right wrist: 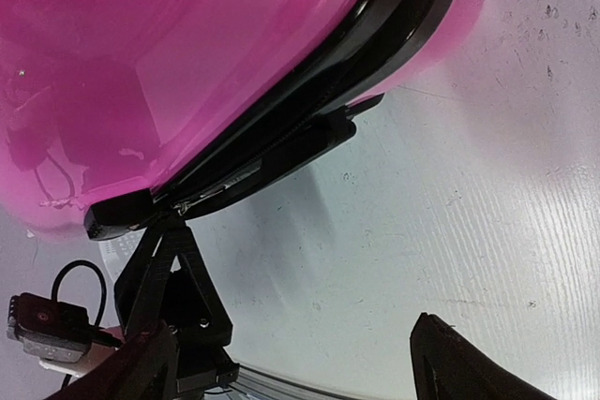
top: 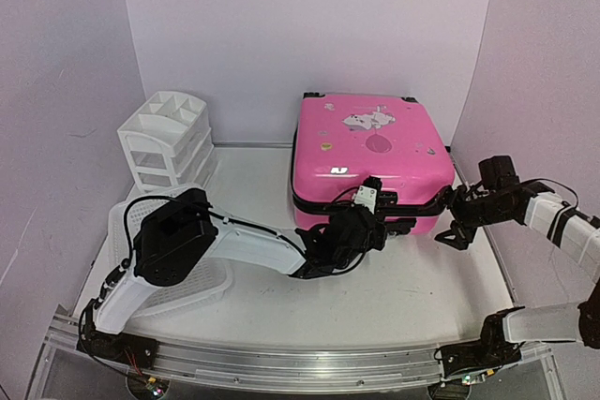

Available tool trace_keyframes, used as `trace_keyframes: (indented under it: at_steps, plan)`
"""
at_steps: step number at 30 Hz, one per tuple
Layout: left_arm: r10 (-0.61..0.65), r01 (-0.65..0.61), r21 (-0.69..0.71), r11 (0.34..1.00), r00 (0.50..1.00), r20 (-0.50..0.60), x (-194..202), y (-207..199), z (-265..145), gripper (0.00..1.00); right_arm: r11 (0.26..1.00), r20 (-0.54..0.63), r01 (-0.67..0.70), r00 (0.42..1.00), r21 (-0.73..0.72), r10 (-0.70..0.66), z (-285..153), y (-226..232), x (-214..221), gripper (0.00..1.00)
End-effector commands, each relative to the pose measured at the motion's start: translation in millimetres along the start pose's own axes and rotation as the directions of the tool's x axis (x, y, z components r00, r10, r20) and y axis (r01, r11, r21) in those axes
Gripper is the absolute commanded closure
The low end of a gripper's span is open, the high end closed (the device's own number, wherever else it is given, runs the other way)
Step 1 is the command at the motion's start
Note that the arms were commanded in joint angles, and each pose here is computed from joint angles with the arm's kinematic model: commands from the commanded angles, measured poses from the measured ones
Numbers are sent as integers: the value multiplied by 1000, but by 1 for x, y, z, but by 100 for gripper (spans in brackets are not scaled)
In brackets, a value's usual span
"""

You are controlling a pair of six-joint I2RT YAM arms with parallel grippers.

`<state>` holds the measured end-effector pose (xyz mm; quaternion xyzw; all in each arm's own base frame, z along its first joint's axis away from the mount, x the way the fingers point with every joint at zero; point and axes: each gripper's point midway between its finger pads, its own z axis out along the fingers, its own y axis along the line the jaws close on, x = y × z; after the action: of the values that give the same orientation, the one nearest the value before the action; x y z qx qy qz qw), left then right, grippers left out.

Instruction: Open, take out, and arrange the luggage

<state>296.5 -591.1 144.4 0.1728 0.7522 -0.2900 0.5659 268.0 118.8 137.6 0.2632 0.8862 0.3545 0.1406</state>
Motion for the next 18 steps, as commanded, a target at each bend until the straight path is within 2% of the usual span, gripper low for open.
trace_keyframes:
  at_steps: [1, 9, 15, 18]
  plan:
    - [38, -35, -105, 994, 999, 27, -11, 10, 7, 79, 998, 68, 40, 997, -38, -37, -7, 20, -11, 13]
    - [65, -63, -117, 991, 998, 11, 1, 9, 5, 71, 999, 76, 38, 996, -19, -36, -3, 18, -9, 13]
    - [103, -103, -28, 994, 995, -10, 12, -2, 3, 55, 999, 79, 43, 996, -18, -41, -3, 18, -9, 13]
    - [111, -110, -59, 992, 994, 10, 7, 0, 7, 56, 999, 77, 41, 996, -22, -39, -2, 19, -9, 13]
